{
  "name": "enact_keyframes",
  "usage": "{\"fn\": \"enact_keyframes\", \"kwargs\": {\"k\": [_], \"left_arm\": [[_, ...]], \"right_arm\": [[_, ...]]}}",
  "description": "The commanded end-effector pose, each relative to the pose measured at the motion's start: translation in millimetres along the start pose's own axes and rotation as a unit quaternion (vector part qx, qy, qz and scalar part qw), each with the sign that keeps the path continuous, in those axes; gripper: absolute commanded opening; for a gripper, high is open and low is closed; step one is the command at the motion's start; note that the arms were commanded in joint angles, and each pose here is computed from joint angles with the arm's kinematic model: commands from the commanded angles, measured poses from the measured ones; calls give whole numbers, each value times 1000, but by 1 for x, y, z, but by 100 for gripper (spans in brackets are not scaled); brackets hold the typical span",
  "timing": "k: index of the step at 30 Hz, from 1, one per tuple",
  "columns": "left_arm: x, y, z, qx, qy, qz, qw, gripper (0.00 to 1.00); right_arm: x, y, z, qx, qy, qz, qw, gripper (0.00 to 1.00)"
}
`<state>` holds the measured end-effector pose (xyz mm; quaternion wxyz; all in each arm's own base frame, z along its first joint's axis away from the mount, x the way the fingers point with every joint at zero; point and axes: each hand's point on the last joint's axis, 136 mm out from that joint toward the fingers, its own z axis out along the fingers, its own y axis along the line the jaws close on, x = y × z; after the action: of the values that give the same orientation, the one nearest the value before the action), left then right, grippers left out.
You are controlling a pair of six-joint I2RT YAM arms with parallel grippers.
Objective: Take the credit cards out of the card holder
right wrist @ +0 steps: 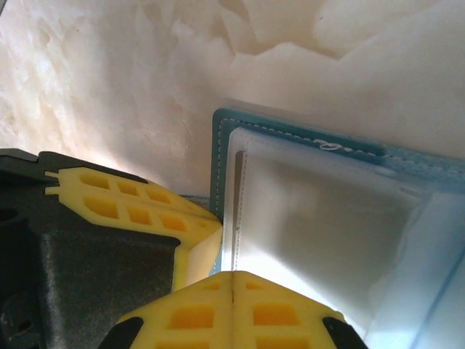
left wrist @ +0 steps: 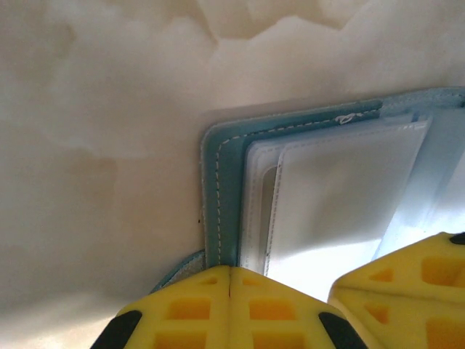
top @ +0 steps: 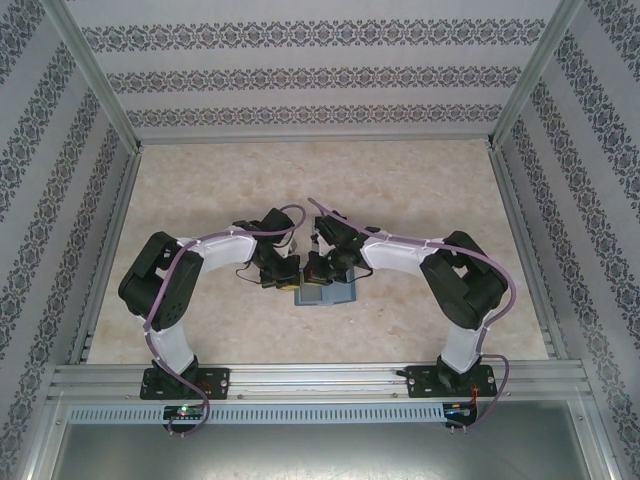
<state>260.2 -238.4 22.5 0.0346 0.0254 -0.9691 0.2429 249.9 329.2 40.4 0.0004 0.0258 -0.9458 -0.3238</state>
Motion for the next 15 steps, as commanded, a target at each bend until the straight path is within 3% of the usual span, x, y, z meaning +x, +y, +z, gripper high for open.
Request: {"fn": "enact_keyframes", "kwargs": {"k": [1,15], "left_arm": [[1,6,6,0,8,-10,1000,0],[1,6,5,-1,7,-10,1000,0]], "right_arm": [[8,-2,11,-2,16,7,1000,5],[13,-24,16,51,25,8,998,5]]}}
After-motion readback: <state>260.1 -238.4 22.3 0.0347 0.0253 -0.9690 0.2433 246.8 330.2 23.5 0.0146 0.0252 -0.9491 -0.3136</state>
